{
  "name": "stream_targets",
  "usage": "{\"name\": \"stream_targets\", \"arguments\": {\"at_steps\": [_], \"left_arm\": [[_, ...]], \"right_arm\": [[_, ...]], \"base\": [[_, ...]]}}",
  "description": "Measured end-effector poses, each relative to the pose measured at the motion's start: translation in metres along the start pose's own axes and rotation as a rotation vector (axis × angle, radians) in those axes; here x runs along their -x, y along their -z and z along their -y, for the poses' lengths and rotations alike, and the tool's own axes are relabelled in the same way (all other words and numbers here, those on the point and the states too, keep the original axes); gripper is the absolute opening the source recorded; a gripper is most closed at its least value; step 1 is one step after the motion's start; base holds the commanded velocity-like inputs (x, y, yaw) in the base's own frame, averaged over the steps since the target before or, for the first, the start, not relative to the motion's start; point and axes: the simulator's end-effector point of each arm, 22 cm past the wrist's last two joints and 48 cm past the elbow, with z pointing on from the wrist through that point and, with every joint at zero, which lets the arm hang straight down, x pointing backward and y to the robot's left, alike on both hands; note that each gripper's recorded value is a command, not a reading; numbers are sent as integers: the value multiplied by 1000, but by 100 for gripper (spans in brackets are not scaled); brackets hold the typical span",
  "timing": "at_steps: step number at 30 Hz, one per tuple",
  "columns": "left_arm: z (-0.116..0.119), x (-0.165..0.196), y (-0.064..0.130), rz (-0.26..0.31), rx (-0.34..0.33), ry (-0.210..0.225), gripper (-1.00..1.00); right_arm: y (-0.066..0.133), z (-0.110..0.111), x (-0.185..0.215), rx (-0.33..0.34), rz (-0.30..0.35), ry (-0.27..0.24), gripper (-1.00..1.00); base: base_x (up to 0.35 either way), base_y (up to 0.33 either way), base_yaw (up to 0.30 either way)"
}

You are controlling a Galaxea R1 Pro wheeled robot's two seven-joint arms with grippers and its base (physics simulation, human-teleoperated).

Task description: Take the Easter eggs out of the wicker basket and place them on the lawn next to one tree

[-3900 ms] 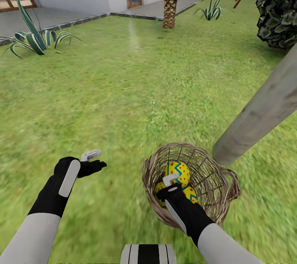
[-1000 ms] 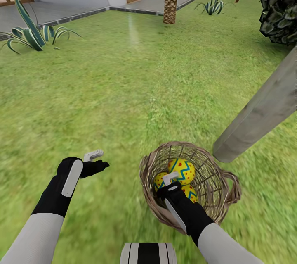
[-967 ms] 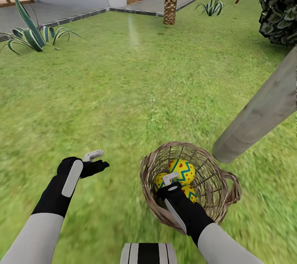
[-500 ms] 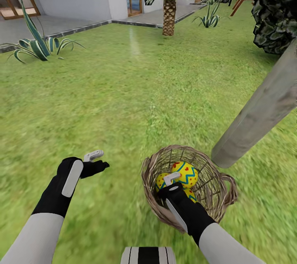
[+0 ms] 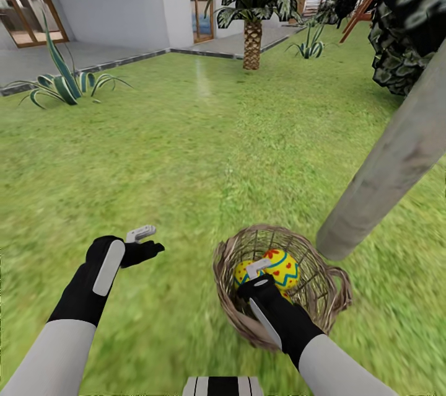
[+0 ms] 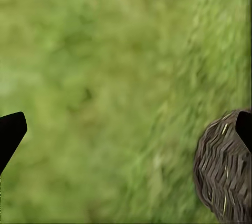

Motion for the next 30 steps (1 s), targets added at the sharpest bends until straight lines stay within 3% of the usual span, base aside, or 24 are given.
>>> {"name": "stream_targets", "arguments": {"at_steps": [22, 30], "left_arm": [[15, 29, 45, 82, -28, -8, 100], [19, 40, 60, 82, -27, -8, 100]], "right_arm": [[38, 14, 40, -32, 89, 1, -100], [51, 18, 52, -31, 88, 1, -100]], "base": [[-43, 0, 0], [0, 0, 0]]}}
